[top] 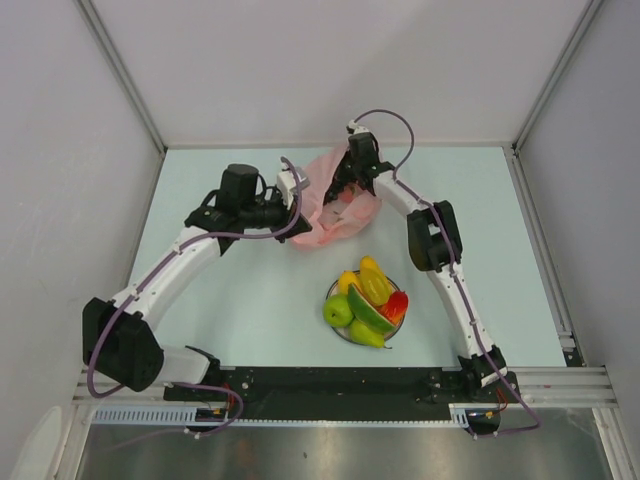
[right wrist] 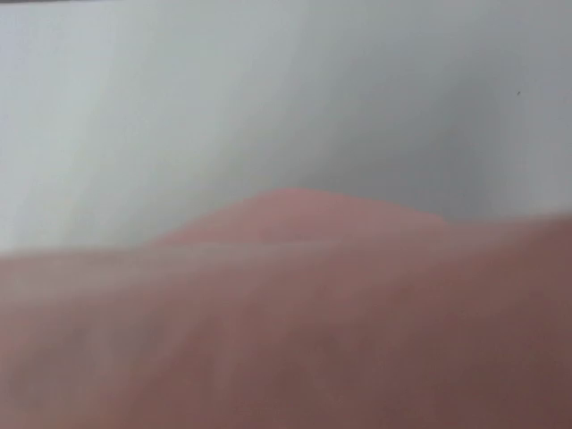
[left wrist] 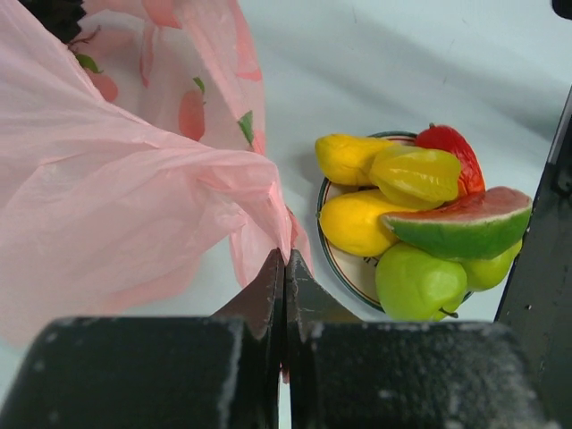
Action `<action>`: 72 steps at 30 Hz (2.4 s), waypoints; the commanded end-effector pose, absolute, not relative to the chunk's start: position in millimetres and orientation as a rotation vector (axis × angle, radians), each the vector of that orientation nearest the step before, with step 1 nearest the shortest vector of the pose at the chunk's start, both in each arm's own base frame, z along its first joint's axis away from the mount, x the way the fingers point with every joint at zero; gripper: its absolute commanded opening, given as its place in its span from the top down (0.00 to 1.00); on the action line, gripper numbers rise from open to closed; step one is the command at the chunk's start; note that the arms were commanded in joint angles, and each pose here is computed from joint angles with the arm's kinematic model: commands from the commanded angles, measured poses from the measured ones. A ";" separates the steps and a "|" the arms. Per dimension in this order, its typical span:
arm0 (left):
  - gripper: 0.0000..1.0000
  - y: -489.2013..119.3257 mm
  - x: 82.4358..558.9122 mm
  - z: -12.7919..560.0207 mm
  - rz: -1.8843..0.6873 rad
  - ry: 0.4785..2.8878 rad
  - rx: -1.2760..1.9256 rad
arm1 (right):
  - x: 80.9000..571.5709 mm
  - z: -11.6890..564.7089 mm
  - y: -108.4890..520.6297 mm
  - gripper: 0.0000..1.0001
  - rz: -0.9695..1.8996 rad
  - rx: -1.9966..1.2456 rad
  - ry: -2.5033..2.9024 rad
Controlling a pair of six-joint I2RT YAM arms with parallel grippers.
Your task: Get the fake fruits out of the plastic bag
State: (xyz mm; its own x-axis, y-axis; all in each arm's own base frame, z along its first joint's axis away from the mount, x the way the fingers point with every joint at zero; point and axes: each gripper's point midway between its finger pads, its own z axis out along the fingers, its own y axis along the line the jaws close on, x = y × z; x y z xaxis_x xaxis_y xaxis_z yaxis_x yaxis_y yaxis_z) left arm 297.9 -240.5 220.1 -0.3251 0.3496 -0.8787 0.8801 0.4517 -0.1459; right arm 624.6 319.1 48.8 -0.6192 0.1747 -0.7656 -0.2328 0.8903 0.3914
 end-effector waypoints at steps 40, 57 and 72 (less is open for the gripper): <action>1.00 -155.8 384.1 255.6 -0.677 2.014 0.604 | 287.7 394.9 301.8 1.00 0.912 -0.944 1.498; 1.00 -162.5 320.9 269.9 -0.823 1.860 0.509 | 176.7 271.7 210.2 1.00 0.707 -1.350 1.880; 0.99 -158.1 303.6 258.2 -0.801 1.855 0.520 | 179.5 226.2 205.1 1.00 0.672 -1.422 1.958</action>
State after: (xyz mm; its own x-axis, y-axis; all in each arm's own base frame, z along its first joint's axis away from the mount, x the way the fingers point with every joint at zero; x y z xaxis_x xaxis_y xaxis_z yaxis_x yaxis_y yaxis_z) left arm 307.5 -158.2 248.9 -0.4475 0.0033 -0.8943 0.6436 0.6954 -0.3195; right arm 173.0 196.5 222.3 -0.2612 -0.6594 -0.7049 -0.9492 0.3082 0.0635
